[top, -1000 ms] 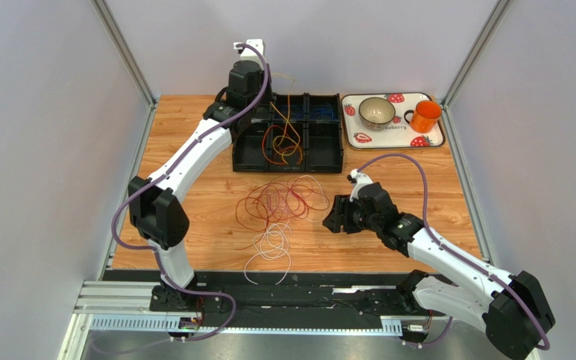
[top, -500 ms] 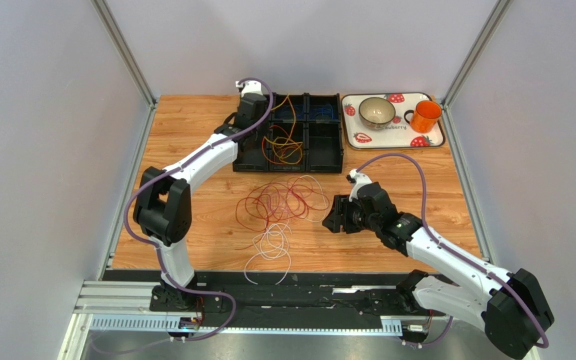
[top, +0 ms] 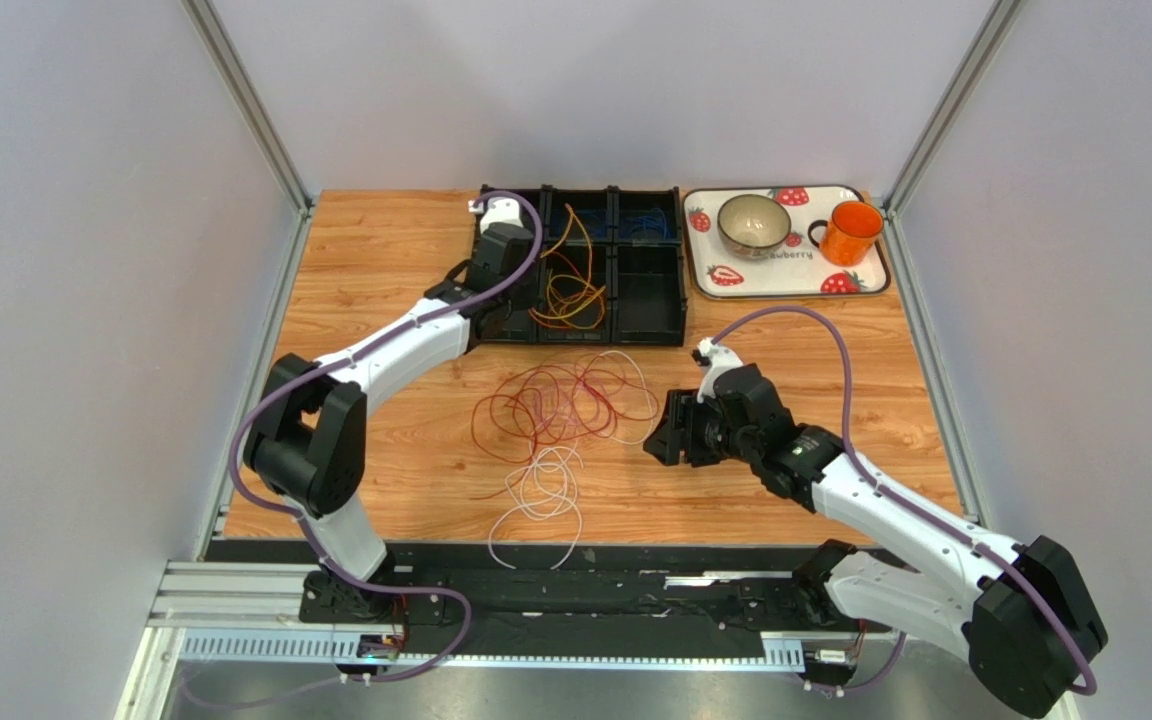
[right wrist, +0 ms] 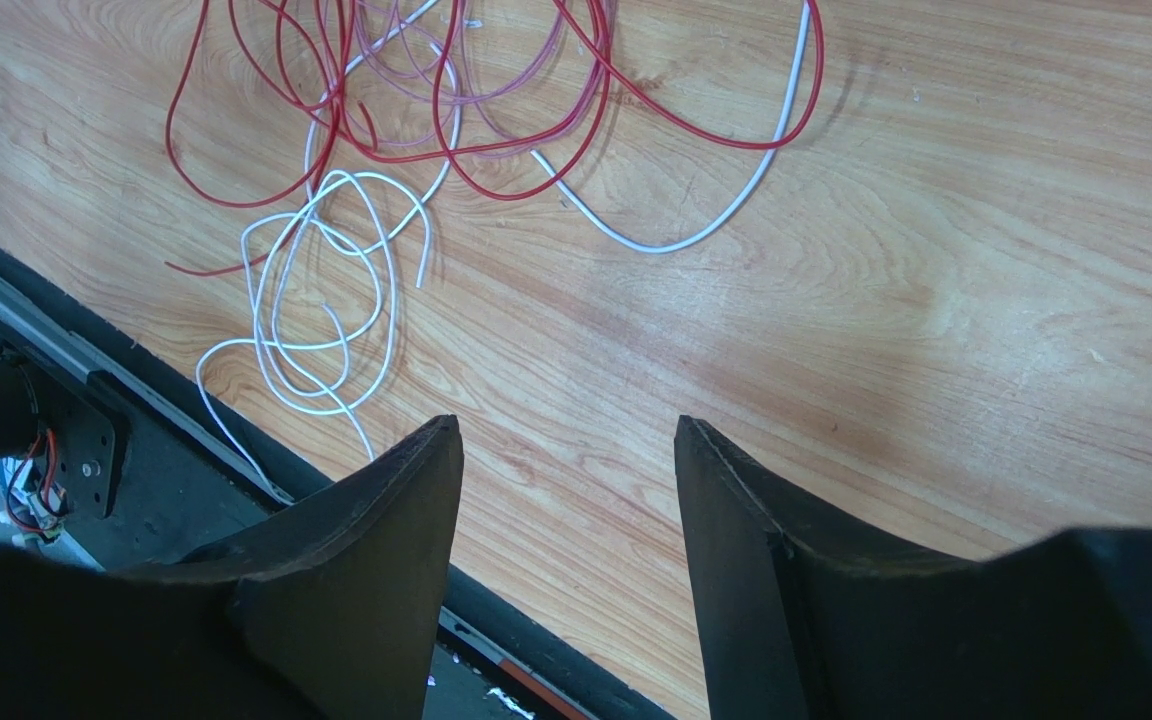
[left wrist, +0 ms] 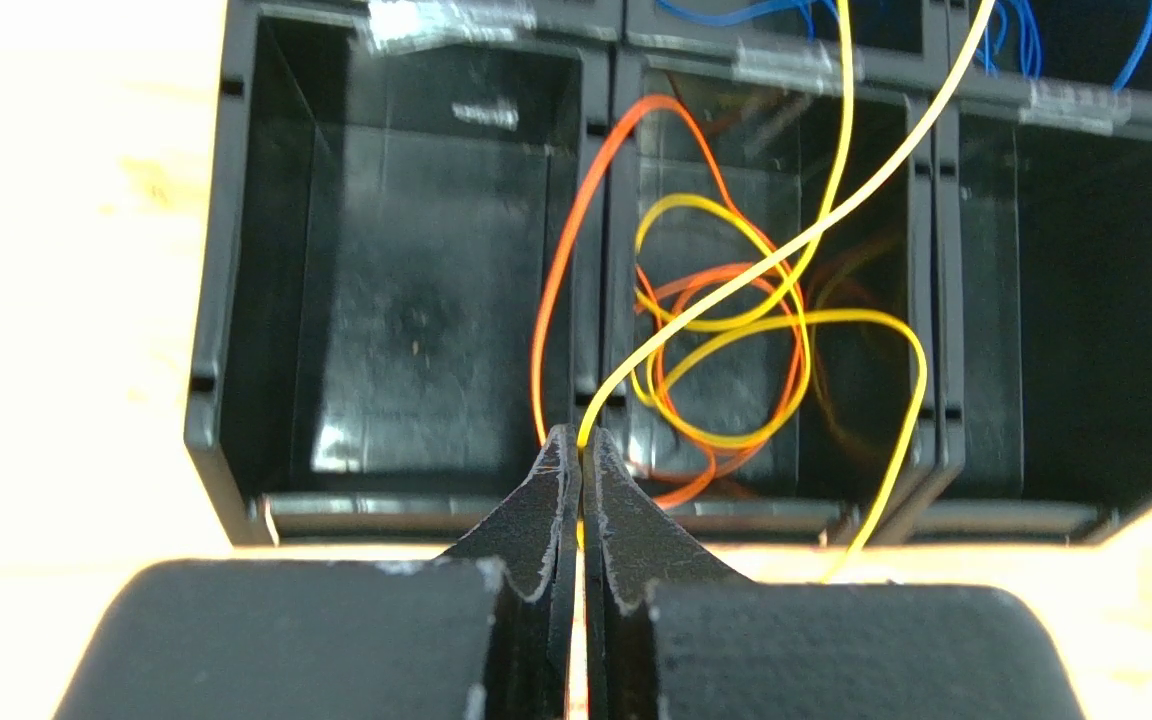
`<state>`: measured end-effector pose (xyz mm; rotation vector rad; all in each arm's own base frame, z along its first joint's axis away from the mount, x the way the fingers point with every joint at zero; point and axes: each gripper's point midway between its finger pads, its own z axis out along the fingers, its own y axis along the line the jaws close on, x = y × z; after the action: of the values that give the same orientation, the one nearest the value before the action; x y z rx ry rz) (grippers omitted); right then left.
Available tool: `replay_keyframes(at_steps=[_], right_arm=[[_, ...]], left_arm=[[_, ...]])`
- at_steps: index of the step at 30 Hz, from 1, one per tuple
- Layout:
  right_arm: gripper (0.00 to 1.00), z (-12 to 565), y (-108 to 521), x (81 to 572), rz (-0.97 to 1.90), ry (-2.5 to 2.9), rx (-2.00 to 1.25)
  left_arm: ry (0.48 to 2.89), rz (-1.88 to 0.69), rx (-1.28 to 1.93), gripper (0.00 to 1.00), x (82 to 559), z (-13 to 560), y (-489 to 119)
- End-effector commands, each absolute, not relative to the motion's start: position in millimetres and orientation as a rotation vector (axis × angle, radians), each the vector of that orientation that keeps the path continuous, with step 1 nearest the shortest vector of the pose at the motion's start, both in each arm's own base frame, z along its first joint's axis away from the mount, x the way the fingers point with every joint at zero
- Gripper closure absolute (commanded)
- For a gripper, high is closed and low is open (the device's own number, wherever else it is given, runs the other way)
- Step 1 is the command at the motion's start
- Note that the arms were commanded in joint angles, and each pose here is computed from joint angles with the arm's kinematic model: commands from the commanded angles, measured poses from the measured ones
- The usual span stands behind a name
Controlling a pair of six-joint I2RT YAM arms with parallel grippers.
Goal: Untangle the cables
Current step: Place the cable in the bin.
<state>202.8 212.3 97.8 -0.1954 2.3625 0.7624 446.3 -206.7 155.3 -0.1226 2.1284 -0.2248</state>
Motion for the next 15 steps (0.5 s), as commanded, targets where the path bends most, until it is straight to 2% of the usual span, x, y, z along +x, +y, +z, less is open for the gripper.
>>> replay_keyframes(at_steps=[1,15], right_arm=[[0.42,109,219,210,0.798,2.306,-0.202],[0.43,110,217,205,0.81,2.303,-0.183]], left_arm=[[2.074,-0.227,-0.147,1.0,429,181,-205],[2.239,-0.193,-0.138,1.0,394,136,-209]])
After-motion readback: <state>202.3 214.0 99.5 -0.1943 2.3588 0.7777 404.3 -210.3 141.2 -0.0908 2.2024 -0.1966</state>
